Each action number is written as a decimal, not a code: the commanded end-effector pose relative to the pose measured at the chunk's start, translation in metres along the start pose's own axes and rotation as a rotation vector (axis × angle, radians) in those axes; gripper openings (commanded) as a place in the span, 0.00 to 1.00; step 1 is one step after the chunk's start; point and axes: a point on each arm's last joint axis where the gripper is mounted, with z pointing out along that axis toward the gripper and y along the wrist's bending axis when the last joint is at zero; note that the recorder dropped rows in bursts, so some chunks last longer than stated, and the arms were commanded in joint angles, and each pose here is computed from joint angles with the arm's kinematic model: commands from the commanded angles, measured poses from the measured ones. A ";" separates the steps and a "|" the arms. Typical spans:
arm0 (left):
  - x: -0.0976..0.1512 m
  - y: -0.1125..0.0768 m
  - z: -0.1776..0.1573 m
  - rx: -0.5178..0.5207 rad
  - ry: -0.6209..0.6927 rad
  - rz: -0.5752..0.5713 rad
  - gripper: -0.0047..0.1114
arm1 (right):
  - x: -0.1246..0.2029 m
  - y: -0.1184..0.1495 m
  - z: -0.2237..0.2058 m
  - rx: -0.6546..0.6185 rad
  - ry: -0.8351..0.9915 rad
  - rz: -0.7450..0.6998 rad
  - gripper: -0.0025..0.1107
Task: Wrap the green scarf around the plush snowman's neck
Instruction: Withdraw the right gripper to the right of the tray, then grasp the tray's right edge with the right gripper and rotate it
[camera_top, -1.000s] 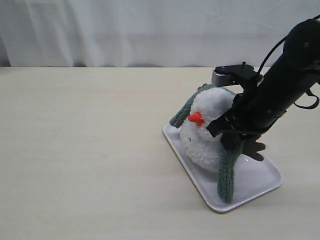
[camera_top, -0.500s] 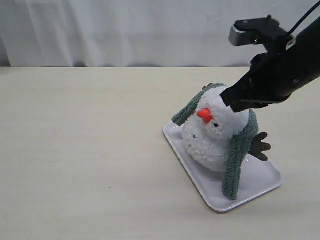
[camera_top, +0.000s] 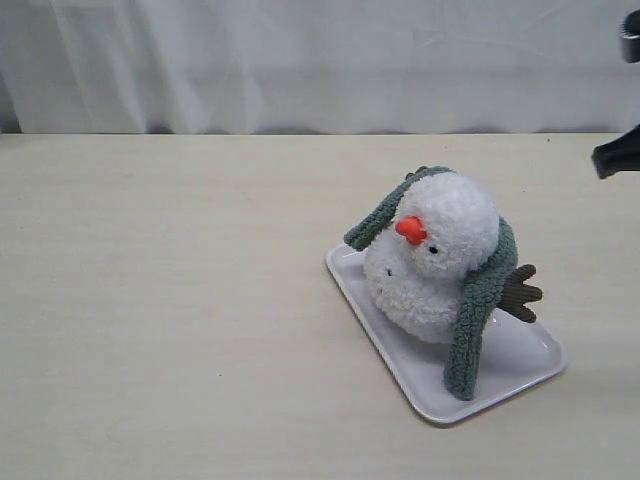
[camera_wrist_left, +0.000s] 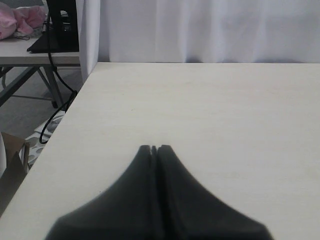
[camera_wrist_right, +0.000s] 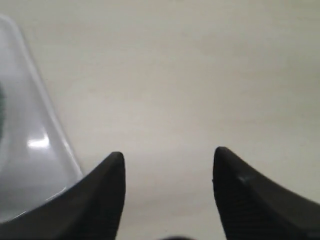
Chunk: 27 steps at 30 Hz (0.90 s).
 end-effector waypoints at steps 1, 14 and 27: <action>0.000 0.000 0.000 0.003 -0.012 0.004 0.04 | 0.008 -0.029 0.027 -0.133 0.107 0.139 0.40; 0.000 0.000 0.000 0.003 -0.012 0.004 0.04 | 0.047 -0.007 0.150 -0.399 0.380 0.204 0.51; 0.000 0.000 0.000 0.003 -0.012 0.004 0.04 | 0.043 0.022 0.188 -0.616 0.302 0.147 0.51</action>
